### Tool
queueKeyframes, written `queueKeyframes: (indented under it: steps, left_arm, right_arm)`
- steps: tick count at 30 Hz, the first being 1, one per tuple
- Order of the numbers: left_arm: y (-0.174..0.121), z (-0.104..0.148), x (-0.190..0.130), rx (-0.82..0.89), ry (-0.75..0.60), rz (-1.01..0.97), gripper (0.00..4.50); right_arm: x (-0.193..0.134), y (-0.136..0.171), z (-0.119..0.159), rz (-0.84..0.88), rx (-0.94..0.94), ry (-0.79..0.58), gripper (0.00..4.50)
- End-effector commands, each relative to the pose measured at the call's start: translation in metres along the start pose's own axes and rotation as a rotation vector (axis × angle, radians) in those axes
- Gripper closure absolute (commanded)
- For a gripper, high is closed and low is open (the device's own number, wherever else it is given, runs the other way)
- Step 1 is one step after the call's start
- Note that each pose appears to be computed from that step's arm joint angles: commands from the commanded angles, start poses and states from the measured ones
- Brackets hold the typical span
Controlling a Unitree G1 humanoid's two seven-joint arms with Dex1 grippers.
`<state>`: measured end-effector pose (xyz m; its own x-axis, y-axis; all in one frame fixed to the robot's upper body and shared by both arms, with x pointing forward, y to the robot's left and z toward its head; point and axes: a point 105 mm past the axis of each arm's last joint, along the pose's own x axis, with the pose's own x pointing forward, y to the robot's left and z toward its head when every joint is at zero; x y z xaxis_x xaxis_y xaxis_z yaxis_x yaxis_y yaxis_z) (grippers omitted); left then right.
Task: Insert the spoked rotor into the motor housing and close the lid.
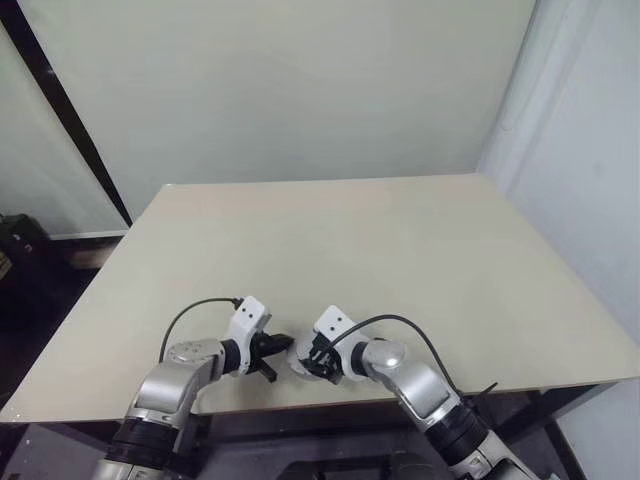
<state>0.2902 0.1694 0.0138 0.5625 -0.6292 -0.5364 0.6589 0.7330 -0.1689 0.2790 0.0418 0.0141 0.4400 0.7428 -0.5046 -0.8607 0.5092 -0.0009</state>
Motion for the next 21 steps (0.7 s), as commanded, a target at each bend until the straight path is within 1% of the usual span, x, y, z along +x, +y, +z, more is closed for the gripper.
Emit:
queueKeyframes:
  steps: [1,7,12,21]
  left_arm:
    - [0.003,0.012,-0.008,0.008,-0.041,0.01,4.5]
    - [0.001,0.011,-0.008,0.001,-0.043,0.004,4.5]
    - [-0.003,0.011,-0.006,0.008,-0.04,-0.012,4.5]
    - [-0.008,0.003,-0.002,0.028,-0.005,-0.026,4.5]
  right_arm:
    - [0.001,-0.001,-0.005,-0.018,0.027,0.008,1.29]
    - [0.004,0.001,-0.004,-0.034,0.02,0.005,1.29]
    - [0.004,0.0,-0.007,-0.035,-0.027,0.033,1.29]
    - [0.0,-0.004,-0.01,-0.022,-0.053,0.057,1.29]
